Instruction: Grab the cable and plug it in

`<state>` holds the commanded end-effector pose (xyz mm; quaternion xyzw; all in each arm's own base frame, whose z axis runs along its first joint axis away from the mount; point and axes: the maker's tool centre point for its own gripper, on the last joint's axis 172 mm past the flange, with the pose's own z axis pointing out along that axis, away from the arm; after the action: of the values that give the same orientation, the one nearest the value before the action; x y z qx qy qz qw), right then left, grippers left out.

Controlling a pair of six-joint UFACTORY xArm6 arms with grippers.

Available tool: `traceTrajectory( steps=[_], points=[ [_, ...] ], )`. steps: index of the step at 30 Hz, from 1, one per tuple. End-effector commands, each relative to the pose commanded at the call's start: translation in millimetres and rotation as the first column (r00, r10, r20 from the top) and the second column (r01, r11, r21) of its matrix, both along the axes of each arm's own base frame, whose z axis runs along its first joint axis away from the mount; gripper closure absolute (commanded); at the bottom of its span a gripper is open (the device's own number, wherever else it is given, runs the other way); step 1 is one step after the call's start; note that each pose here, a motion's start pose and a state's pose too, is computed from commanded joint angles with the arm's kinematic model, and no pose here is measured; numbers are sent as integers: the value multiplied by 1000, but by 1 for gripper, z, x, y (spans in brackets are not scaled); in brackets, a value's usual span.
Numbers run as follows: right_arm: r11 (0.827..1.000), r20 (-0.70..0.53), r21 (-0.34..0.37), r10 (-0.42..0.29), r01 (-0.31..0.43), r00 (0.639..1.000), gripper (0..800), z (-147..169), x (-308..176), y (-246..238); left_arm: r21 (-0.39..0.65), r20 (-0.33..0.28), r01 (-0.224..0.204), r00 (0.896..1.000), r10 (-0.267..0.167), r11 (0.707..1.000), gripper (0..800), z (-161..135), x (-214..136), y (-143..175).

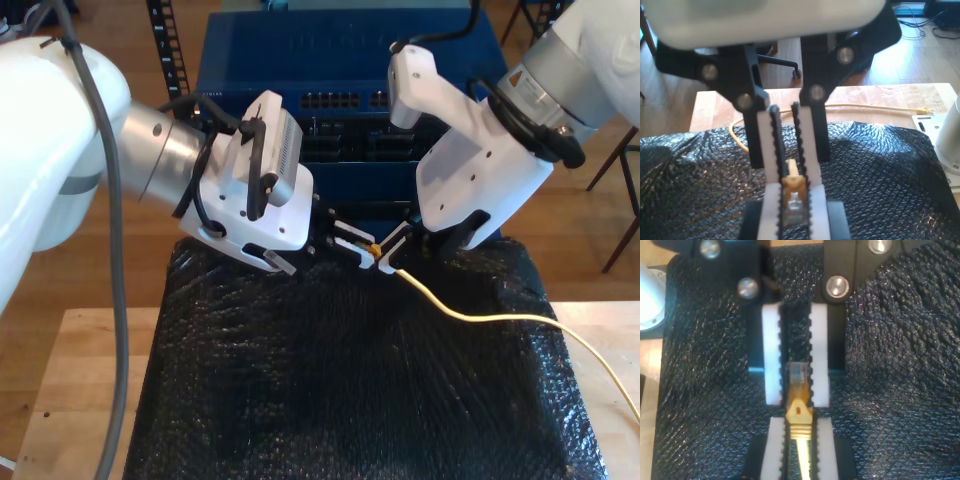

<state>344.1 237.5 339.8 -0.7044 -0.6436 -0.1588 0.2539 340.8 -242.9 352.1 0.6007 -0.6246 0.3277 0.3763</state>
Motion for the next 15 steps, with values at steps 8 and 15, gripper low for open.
traceTrajectory(
  steps=[8, 15],
  points=[
    [1000, 1, 0, 1, -1, 1000, 781, 0, 0, 0, 0, -1, 1, 1000, -1, 1000, 794, 0, -1, 0],
    [1000, 6, 2, -2, 2, 1000, 419, 3, 2, 0, 0, -8, 3, 1000, -3, 1000, 795, -3, -3, -1]
  ],
)
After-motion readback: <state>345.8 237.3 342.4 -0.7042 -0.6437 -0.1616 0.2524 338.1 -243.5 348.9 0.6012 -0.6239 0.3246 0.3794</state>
